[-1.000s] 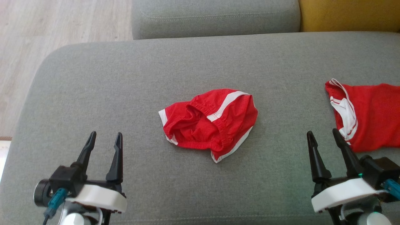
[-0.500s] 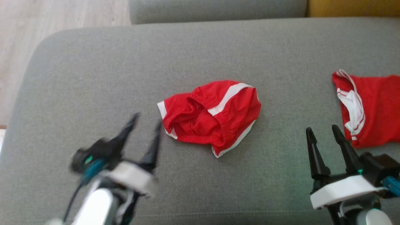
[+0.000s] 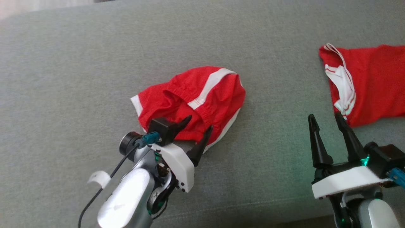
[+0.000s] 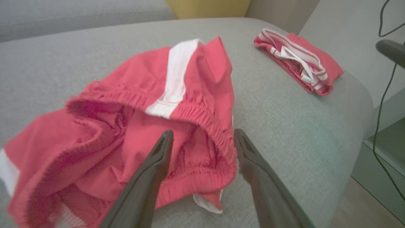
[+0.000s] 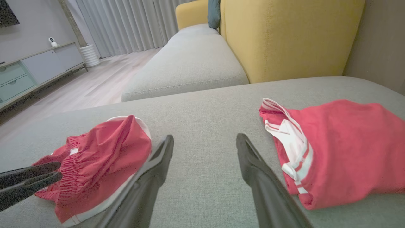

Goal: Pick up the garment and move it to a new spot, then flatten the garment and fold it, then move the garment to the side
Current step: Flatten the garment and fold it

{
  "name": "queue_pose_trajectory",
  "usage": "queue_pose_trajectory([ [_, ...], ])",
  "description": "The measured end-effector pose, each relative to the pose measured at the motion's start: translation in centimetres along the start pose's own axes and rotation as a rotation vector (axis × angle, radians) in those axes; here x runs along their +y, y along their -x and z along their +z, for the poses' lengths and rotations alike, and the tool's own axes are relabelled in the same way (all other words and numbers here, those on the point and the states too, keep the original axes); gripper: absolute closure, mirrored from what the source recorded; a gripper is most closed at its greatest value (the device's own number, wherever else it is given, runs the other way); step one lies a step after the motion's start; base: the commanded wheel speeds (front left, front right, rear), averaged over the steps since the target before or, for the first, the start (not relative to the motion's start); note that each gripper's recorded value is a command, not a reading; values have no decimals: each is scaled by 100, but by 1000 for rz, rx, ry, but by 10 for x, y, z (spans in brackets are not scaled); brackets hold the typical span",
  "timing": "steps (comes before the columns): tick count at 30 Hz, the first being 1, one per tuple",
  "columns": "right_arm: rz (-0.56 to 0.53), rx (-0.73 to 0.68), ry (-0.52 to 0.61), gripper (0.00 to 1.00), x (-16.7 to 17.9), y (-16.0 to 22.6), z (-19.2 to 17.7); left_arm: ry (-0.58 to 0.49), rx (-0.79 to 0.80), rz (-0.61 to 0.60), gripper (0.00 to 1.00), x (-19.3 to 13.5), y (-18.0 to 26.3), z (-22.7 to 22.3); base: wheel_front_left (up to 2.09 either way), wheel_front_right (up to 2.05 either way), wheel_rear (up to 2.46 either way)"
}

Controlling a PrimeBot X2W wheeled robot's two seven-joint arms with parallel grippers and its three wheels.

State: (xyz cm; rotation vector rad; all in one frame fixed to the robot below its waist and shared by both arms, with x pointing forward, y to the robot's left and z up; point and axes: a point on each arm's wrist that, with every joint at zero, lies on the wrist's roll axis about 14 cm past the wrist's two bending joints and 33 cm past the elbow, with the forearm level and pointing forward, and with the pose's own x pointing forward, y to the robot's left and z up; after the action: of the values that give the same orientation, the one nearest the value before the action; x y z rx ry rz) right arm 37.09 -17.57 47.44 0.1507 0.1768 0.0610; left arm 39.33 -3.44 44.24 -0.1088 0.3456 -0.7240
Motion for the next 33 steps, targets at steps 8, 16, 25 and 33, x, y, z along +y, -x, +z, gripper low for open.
queue_pose_trajectory([
  [8, -41, 1, -16, 0, -13, -1, -3, 32, 58, -53, 74, -7, -18, -21, 0, 0, 0],
  [16, -35, -2, -25, 0, -12, -4, -5, -5, -135, -34, 100, 0, -18, 25, 0, 0, 0],
  [25, 31, -7, -36, 0, 8, -14, -3, -69, -139, 184, 100, 61, 46, 31, 0, 0, 0],
  [33, 45, -1, -37, 0, 12, -18, -4, 43, 61, 320, 100, 80, 101, -41, 0, 0, 0],
])
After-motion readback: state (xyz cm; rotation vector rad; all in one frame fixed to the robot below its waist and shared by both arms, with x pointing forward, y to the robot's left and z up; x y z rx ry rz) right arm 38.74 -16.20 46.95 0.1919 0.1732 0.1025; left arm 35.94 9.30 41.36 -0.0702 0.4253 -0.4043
